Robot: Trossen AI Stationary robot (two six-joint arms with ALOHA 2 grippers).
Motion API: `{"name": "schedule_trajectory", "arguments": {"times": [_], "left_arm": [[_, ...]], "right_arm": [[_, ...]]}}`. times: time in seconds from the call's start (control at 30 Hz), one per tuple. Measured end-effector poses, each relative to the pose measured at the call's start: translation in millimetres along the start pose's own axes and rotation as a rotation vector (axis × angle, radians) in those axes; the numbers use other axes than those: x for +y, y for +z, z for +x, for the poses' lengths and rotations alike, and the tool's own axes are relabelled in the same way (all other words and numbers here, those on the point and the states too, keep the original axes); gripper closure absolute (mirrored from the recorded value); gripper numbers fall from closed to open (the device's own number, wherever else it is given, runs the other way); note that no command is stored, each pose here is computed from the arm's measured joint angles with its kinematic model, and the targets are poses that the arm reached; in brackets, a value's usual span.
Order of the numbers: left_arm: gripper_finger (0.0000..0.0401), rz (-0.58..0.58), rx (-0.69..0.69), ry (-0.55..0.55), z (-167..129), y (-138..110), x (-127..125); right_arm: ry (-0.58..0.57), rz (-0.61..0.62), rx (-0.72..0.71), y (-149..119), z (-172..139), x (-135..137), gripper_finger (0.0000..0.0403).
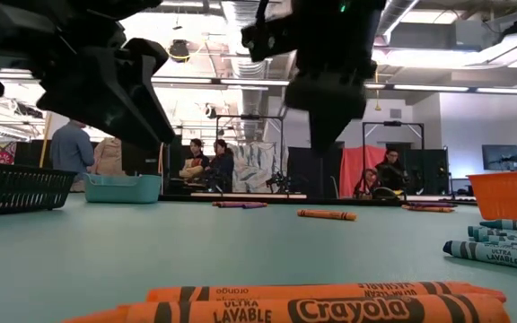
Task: Sort crayons
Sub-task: Put the orange crayon into the orange bin
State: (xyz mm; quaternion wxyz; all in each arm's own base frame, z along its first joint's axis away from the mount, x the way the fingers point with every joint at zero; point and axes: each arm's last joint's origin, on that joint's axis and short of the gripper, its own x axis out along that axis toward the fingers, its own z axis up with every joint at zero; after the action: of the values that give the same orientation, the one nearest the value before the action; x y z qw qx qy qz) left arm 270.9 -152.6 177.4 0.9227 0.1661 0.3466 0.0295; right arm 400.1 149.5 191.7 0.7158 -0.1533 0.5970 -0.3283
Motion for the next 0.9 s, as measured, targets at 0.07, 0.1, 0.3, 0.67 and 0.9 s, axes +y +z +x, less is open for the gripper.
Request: {"name": "schedule_trajectory", "arguments": {"times": [0.07,0.1,0.3,0.67,0.9], "left_arm": [[0.0276,-0.006,-0.003,-0.006,-1,0,-2],[0.0276,-0.007,-0.004,-0.009,-2,0,-4],[0.0276,0.002,-0.010,-0.021,-5,-1,-8],[0.0276,0.003,-0.010,-0.019,-5,-1,-8],[0.0276,0.006,-0.005,-0.015,-5,-1,-8]], "right_arm": [[0.013,0.010,-0.013,-1,7,6,0.0252],[0.011,0.009,-0.014,-2,10,8,0.0252],[-0.098,0.043,-0.034,-1,32,-2,0.0253],[-0.065,0.087,-0.084,-4,53,-72,0.0253],[0.251,0.235,-0.174,-35,71,-108,0.0253]]}}
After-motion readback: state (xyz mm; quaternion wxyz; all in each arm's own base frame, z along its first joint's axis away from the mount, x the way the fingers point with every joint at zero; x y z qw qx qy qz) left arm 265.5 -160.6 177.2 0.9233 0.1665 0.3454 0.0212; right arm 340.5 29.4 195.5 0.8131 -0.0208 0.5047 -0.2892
